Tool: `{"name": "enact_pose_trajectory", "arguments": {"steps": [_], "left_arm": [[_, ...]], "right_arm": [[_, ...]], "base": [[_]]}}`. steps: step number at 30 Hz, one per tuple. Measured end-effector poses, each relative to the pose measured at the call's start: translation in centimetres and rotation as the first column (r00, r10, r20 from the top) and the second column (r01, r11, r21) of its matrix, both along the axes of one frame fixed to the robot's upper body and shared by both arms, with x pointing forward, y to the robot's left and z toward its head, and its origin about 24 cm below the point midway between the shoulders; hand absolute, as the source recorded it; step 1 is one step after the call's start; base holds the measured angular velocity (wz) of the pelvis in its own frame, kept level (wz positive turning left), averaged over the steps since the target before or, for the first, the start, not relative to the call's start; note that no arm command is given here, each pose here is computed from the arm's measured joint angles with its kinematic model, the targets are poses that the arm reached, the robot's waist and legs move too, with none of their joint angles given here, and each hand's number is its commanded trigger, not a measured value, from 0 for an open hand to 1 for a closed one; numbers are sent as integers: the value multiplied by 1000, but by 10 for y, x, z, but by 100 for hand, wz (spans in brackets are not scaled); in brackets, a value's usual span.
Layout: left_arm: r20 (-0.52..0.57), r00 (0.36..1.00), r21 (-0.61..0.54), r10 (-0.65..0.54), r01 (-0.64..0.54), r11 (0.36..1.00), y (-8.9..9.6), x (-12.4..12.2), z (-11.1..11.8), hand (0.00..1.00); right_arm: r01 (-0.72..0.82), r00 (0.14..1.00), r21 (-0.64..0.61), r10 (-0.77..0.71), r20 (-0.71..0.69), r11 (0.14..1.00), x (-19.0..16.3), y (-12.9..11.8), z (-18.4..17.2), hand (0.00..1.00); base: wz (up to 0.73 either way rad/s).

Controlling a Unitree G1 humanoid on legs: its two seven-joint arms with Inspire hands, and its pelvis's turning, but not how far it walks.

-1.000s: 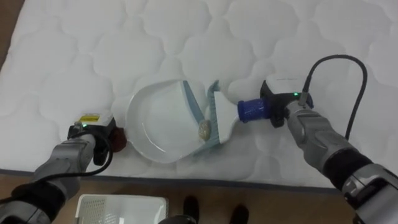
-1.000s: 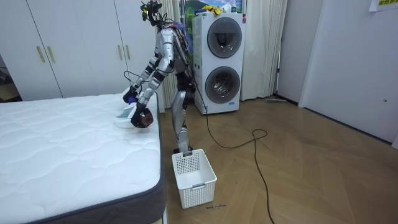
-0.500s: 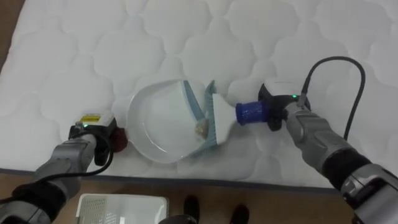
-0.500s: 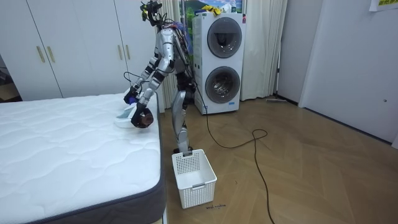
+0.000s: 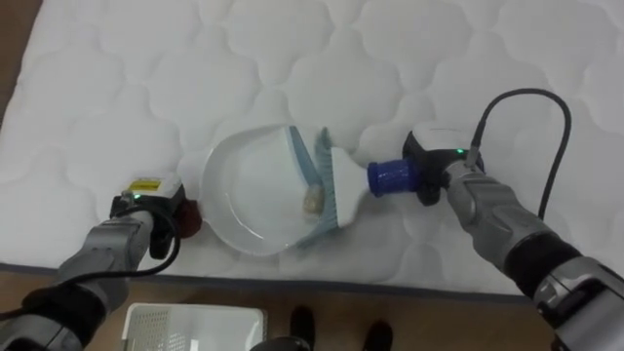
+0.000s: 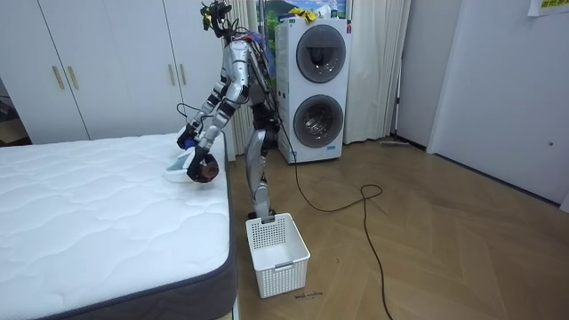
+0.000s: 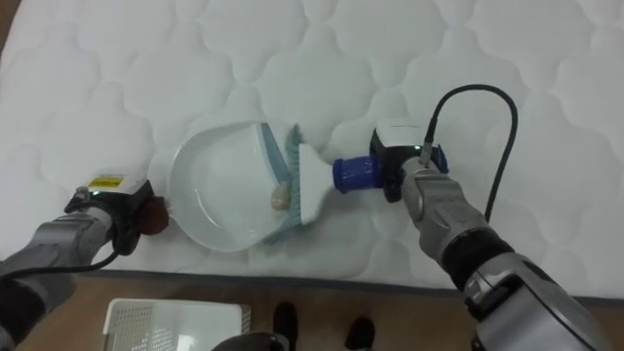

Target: Clean bed

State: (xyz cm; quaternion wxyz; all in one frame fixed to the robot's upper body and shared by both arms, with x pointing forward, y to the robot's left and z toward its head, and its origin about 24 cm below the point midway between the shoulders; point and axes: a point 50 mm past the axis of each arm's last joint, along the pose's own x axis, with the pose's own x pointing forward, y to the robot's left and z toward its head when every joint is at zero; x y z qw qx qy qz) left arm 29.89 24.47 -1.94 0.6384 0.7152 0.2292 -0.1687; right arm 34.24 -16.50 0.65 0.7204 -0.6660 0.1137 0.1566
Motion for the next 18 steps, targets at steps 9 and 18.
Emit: {"name": "enact_pose_trajectory", "arguments": {"steps": [9,18], "left_arm": [[-4,1000,-11,-15,15,1000,-3,0,-1,100],[-6,999,-25,-31,31,999,-6,-1,-2,100]], "right_arm": [[-125,992,99,121,44,987,0,33,9,100],[-127,992,167,122,40,978,-1,37,10,100]], "base": [[1],[3]]}}
